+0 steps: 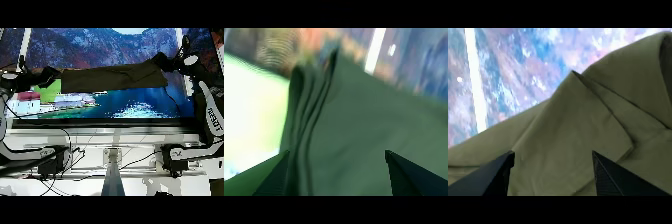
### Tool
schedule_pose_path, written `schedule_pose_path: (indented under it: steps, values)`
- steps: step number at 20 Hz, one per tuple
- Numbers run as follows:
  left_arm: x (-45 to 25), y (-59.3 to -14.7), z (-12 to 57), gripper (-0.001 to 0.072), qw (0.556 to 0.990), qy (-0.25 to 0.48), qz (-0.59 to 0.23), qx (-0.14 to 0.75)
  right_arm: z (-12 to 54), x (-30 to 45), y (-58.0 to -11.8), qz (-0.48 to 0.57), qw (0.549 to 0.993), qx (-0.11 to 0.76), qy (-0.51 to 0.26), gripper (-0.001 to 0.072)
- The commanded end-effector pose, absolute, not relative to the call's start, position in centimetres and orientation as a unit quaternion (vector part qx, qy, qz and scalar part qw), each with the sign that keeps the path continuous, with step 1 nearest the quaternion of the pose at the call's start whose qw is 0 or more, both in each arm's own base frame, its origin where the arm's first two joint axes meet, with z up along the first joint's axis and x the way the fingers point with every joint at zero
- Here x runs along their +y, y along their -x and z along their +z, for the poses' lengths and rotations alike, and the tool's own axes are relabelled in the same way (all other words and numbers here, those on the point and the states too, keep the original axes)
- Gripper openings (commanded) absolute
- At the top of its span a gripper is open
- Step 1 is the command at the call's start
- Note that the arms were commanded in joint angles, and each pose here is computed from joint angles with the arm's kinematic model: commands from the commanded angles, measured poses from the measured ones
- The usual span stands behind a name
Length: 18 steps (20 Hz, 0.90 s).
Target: Fold the clothes and pants, and hang the long-sleeved shirts on hangers.
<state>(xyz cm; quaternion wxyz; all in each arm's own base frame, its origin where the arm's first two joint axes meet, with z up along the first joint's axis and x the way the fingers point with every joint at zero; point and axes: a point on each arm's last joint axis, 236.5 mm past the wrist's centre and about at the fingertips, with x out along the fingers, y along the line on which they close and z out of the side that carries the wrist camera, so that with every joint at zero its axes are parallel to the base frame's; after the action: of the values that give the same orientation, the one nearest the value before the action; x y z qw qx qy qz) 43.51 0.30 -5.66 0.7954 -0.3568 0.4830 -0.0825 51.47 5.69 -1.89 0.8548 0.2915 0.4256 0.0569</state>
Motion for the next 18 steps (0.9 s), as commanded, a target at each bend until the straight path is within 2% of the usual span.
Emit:
schedule_pose_path:
  steps: [1,4,7,8,9,10,11,12,13,14,18]
  values:
    - [-0.6,-41.2,-8.2,0.0683,0.765,0.339,-0.101,0.538,-2.4,6.2,-50.6,0.068,0.846,0.446,-0.284,0.0553]
    - [-3.0,-40.8,-10.2,0.0682,0.748,0.332,-0.119,0.562,-2.6,7.0,-50.0,0.092,0.847,0.456,-0.257,0.0551]
    - [-3.9,-41.7,-11.1,0.0662,0.761,0.314,-0.112,0.557,-2.6,9.7,-49.5,0.130,0.851,0.461,-0.218,0.0548]
    - [-4.1,-42.2,-10.9,0.0520,0.766,0.312,-0.111,0.551,-2.5,11.1,-49.2,0.151,0.853,0.460,-0.195,0.0542]
    - [-4.2,-42.7,-10.5,0.0323,0.769,0.315,-0.112,0.545,-2.6,12.6,-48.9,0.171,0.854,0.460,-0.173,0.0541]
    - [-4.3,-43.3,-9.9,0.0054,0.772,0.321,-0.115,0.537,-2.5,14.0,-48.6,0.187,0.855,0.458,-0.157,0.0538]
    - [-4.6,-43.7,-9.1,0.0011,0.773,0.326,-0.121,0.531,-2.4,15.4,-48.5,0.197,0.856,0.455,-0.149,0.0477]
    - [-4.8,-44.0,-8.1,0.0011,0.774,0.323,-0.133,0.527,-2.2,16.7,-48.3,0.207,0.856,0.451,-0.143,0.0306]
    - [-4.9,-44.2,-7.0,0.0010,0.778,0.313,-0.144,0.525,-1.9,18.3,-47.9,0.221,0.855,0.450,-0.135,0.0029]
    - [-5.0,-44.1,-5.6,0.0010,0.784,0.297,-0.156,0.523,-1.4,20.1,-47.7,0.236,0.855,0.444,-0.128,0.0008]
    - [-5.5,-41.8,2.3,0.0010,0.813,0.235,-0.202,0.493,2.0,27.3,-47.4,0.289,0.865,0.397,-0.102,0.0006]
